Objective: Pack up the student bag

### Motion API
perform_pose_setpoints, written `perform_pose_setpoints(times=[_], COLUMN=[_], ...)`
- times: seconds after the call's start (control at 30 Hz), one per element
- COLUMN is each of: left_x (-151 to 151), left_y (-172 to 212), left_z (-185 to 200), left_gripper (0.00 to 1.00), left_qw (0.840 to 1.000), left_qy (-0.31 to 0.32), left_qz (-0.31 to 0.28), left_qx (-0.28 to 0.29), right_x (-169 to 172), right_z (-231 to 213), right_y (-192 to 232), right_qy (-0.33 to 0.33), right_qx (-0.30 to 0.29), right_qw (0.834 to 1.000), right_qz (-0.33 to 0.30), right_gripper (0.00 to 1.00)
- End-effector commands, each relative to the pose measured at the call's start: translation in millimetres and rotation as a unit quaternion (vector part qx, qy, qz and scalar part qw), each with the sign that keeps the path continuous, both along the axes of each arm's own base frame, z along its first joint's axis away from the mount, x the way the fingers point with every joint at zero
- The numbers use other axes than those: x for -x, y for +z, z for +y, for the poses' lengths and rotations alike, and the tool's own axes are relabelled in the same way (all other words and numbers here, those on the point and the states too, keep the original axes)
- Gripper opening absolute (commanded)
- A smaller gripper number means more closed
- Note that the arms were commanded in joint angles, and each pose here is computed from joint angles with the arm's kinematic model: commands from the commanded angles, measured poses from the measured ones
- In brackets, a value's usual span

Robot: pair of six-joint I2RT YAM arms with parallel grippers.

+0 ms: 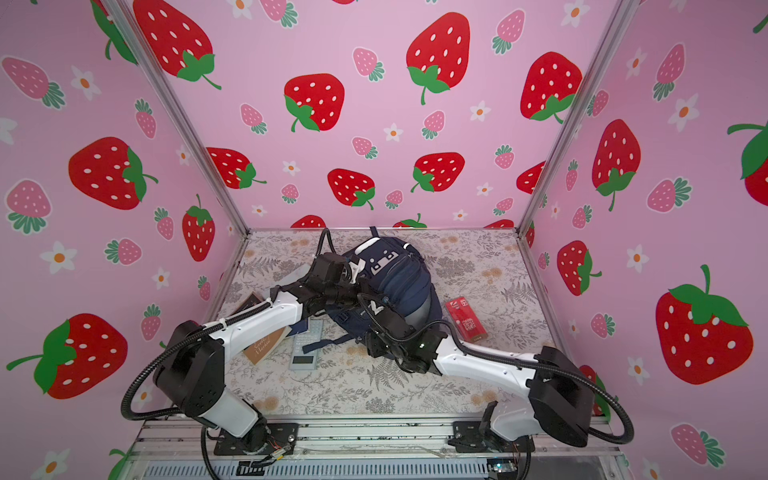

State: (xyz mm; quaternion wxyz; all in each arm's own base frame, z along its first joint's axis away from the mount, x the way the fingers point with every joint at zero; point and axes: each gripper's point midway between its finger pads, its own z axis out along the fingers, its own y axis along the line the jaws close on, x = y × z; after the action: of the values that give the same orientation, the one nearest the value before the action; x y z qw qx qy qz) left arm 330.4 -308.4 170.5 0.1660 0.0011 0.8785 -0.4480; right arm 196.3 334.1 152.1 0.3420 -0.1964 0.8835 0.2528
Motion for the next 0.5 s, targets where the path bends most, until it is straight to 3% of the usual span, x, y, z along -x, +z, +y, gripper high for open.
perform_pose_setpoints(times=[0.0,0.03,0.13,0.2,0.37,0.47], left_x=[8,10,15,18,26,31], left_y=[18,21,33,47,73,75], left_z=[-3,-3,0,8,68,130], left_gripper=[0.0,0.0,0.35,0.48,0.56,0.61], left_qw=[0.998,0.998,0.997,0.996,0.982,0.955], left_qy=[-0.044,-0.053,-0.057,-0.051,0.027,0.125], left_qz=[-0.033,-0.037,-0.049,-0.071,-0.146,-0.173], left_qx=[0.019,0.019,0.017,0.004,-0.112,-0.207], right_x=[-6,-5,-9,-13,-24,-32], right_z=[-20,-21,-18,-9,37,72], right_y=[22,28,49,62,90,95], right_qy=[-0.03,-0.027,-0.012,0.012,0.097,0.149], right_qx=[-0.006,-0.009,-0.02,-0.028,-0.063,-0.085], right_qw=[0.999,0.999,0.999,0.999,0.993,0.985], right_qz=[-0.018,-0.019,-0.024,-0.024,-0.022,-0.012], right_gripper=[0.62,0.62,0.64,0.65,0.67,0.67])
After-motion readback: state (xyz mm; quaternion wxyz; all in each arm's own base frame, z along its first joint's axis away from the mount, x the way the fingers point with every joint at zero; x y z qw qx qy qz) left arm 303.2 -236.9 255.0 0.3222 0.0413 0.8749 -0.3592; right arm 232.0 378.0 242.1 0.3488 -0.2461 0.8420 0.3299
